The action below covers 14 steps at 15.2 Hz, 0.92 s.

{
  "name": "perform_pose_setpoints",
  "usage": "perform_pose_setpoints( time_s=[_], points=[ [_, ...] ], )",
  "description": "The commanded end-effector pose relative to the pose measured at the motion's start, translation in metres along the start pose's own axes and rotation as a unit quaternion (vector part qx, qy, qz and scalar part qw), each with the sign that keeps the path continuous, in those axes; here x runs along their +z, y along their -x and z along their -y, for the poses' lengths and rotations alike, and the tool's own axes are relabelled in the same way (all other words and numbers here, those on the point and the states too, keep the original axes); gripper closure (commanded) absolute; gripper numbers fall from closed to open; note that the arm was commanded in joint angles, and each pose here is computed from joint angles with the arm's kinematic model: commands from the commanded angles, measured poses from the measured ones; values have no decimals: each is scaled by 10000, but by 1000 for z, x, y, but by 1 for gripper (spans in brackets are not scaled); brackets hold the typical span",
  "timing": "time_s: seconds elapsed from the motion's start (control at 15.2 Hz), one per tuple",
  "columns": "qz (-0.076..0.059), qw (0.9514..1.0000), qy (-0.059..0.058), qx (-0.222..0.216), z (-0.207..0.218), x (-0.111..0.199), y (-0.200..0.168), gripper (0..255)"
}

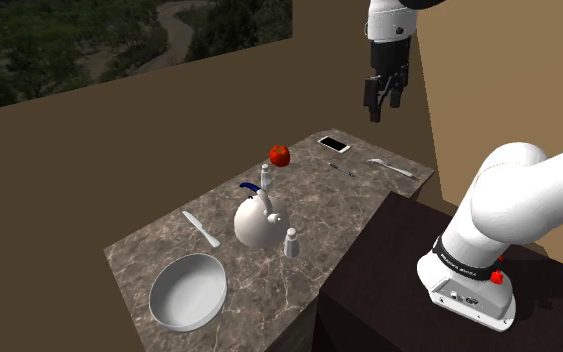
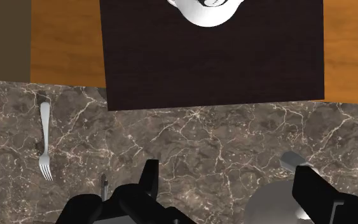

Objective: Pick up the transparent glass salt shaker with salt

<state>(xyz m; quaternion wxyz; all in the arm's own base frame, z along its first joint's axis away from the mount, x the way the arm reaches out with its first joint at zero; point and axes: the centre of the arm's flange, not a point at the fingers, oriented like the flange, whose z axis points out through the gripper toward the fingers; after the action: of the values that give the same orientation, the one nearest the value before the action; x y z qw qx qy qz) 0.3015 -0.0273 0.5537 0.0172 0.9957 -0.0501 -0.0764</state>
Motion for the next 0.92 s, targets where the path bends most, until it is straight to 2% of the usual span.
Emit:
perform_pose_setpoints(
  time_s=[0.0,0.86],
  points=[
    [0,10000,0,0,0,0,0,0],
    [-654,9975,-276,-57,11,109,-112,0]
  ],
)
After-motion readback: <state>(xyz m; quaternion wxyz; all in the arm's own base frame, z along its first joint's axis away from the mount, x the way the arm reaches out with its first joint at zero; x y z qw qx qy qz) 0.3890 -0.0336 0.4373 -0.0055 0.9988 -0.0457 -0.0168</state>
